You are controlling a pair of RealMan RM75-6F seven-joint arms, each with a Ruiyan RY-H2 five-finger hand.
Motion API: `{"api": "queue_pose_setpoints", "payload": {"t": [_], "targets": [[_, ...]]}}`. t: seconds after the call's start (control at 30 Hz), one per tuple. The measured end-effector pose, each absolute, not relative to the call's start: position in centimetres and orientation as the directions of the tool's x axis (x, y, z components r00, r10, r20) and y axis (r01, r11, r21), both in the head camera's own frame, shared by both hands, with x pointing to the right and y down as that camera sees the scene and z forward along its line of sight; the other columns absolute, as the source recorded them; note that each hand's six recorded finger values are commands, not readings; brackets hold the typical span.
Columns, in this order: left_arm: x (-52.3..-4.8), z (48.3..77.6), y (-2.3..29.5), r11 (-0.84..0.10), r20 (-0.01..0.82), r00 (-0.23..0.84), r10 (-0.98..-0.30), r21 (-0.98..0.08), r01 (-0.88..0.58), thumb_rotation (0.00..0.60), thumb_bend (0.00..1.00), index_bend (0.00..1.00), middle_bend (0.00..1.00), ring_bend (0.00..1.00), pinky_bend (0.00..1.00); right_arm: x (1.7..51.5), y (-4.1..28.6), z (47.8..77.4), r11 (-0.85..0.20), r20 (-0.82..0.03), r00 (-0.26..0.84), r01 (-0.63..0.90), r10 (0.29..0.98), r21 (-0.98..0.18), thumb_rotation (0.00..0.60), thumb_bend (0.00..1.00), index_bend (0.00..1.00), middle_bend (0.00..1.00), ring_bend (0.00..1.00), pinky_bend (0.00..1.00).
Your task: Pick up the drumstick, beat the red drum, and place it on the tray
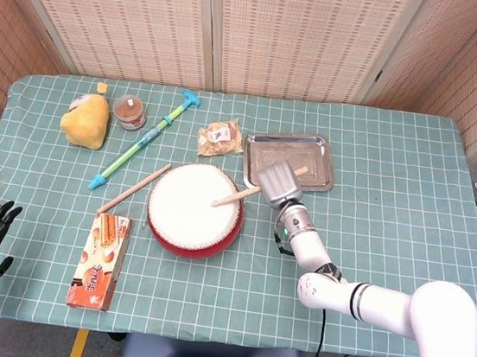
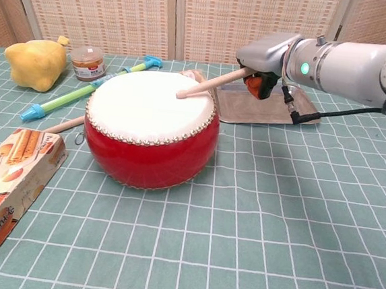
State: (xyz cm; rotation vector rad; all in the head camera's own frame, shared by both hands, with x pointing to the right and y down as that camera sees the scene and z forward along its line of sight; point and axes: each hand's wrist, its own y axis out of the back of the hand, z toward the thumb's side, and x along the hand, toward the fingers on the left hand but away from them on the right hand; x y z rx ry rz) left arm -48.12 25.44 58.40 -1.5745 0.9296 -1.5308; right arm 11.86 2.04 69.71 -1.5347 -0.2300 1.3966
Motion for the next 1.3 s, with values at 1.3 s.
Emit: {"api": "queue_pose_setpoints", "payload": {"t": [1.3], "targets": [[-48.4, 58.4, 25.6, -0.459, 0.459, 0.021, -0.888, -0.888, -0.012, 0.6, 0.26, 0.0, 0.0, 0.0, 0.0, 9.4, 2.1, 68.0, -0.415, -0.539, 0.402, -0.357, 0.74, -0.837, 0.6, 0.89, 1.0, 1.0, 1.0, 1.0]]}}
